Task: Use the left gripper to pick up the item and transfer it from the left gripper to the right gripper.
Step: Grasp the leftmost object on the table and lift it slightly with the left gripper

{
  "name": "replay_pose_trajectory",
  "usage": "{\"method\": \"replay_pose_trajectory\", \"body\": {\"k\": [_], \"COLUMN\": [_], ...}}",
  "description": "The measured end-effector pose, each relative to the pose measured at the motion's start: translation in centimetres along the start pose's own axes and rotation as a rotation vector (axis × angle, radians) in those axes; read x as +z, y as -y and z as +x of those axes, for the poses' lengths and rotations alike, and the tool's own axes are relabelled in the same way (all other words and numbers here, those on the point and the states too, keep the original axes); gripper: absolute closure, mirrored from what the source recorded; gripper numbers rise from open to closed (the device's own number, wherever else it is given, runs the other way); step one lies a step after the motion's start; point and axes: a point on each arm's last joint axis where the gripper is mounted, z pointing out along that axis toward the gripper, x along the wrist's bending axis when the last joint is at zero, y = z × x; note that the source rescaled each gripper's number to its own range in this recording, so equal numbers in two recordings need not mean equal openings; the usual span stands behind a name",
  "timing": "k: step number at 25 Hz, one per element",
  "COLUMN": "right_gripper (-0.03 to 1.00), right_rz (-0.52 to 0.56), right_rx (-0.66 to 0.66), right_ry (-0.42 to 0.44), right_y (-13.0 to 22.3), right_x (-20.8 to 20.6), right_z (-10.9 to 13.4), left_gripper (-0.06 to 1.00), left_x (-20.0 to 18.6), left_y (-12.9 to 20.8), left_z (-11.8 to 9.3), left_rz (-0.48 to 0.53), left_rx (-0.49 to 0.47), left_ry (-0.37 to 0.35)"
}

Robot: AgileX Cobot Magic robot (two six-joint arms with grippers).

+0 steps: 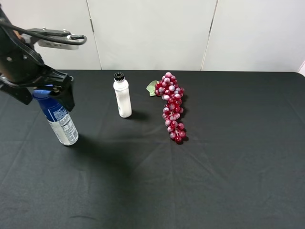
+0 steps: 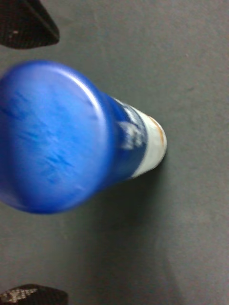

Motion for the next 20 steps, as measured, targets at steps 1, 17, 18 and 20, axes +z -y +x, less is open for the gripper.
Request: {"method": "replay_pose_trajectory", "body": {"k": [1,17,18,20], "right_gripper": [-0.03,-0.03,-0.03,-0.03], "right_rz": [0.000,0.000,0.000,0.000], "right_rx": [0.000,0.000,0.000,0.000], "right_ry": [0.000,0.000,0.000,0.000], "right_y": [0.0,0.0,0.0,0.0], "right_x": [0.0,0.0,0.0,0.0], "right_z": [0.0,0.0,0.0,0.0], "left_gripper": [-0.05,-0.05,-0.05,-0.05], "left_x": [0.2,2.1,2.2,2.2], "left_y": [-0.1,-0.9,-0.9,-1.0], "left_z": [0.0,0.2,0.2,0.2], "left_rz": [0.000,0.027,0.026,0.019], "left_rx": [0.001,0.014,0.014,0.015], "left_ry": [0.000,-0.030,-0.030,-0.032]}}
